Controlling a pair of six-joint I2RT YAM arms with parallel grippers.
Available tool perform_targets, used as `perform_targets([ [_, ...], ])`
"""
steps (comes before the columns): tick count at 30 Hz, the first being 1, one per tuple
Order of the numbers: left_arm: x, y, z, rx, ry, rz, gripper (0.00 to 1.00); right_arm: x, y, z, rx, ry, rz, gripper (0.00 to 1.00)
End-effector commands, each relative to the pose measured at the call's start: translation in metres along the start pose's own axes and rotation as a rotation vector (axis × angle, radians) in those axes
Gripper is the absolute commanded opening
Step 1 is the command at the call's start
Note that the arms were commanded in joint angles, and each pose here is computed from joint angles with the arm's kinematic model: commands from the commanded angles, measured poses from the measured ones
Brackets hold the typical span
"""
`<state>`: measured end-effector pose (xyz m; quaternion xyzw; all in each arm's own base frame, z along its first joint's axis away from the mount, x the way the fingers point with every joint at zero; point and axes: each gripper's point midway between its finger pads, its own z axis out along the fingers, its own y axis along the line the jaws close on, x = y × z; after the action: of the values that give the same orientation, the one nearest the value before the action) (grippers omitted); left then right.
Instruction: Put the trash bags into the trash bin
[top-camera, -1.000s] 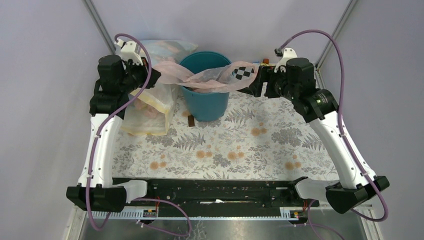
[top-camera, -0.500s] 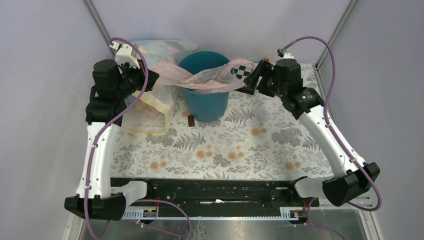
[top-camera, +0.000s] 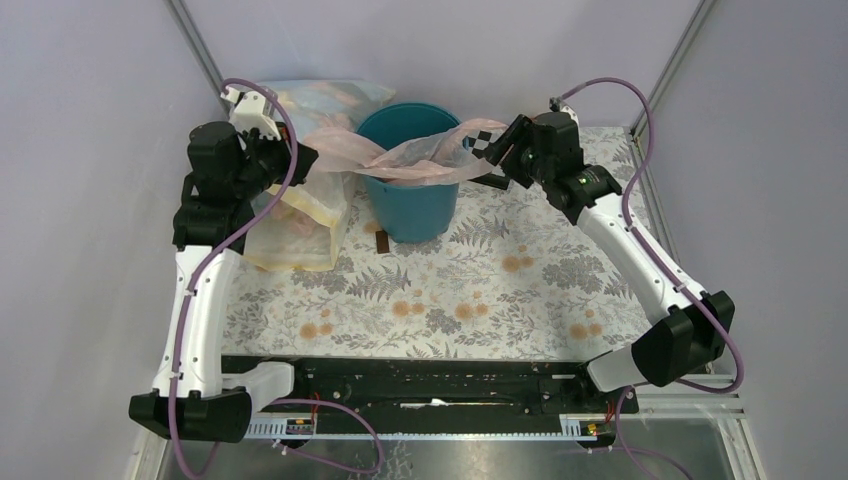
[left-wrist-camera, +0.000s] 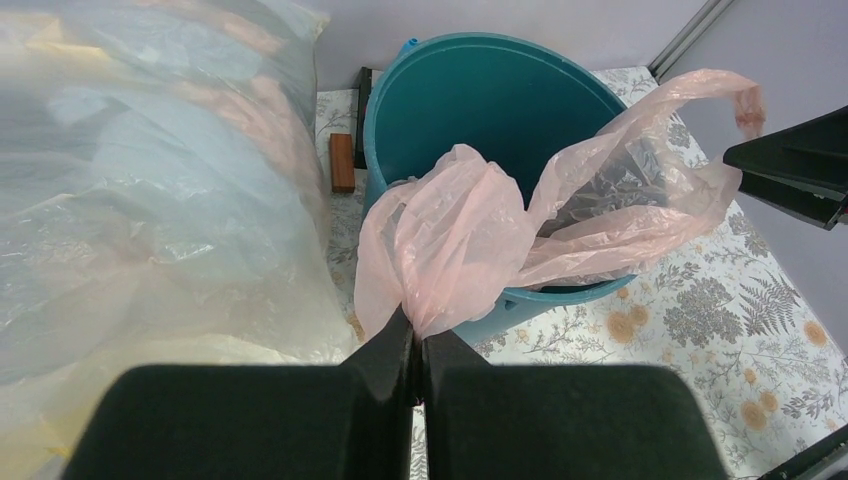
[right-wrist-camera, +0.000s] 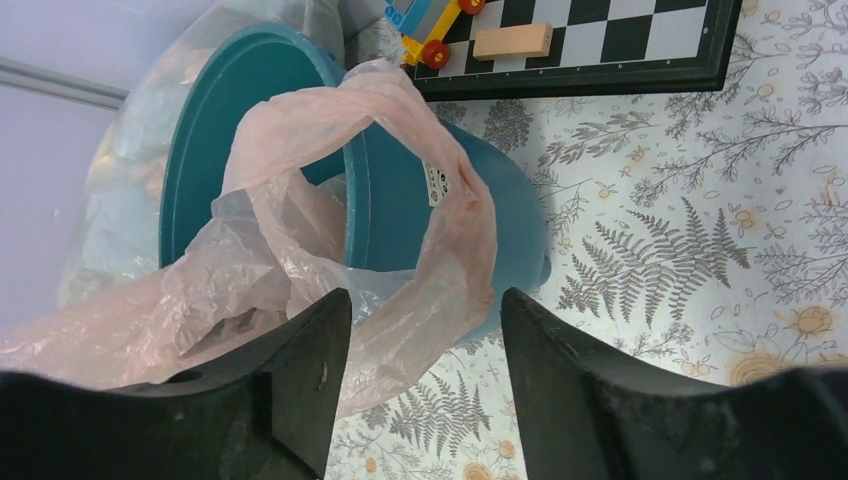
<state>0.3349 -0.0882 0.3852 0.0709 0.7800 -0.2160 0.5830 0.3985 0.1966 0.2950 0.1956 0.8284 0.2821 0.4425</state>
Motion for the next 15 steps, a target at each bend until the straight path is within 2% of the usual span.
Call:
perform_targets([
  [1,-0.016,-0.003,-0.010,-0.015,-0.067,0.009,0.00,-0.023,0.013,-0.005,-0.016,-0.076,0.054,0.58],
  [3,-0.016,-0.002,-0.011,-0.021,-0.070,0.008,0.00,-0.023,0.012,-0.009,-0.016,-0.078,0.043,0.43],
  [6,-0.016,-0.001,-0.014,-0.040,-0.080,-0.005,0.00,-0.022,0.007,-0.018,-0.016,-0.083,0.020,0.14],
  [8,-0.015,0.000,-0.016,-0.051,-0.081,-0.020,0.00,-0.018,0.002,-0.022,-0.011,-0.080,0.001,0.01],
  [15,0.009,0.014,-0.021,-0.151,-0.033,-0.154,0.00,-0.002,-0.023,-0.032,0.027,-0.067,-0.044,0.00],
])
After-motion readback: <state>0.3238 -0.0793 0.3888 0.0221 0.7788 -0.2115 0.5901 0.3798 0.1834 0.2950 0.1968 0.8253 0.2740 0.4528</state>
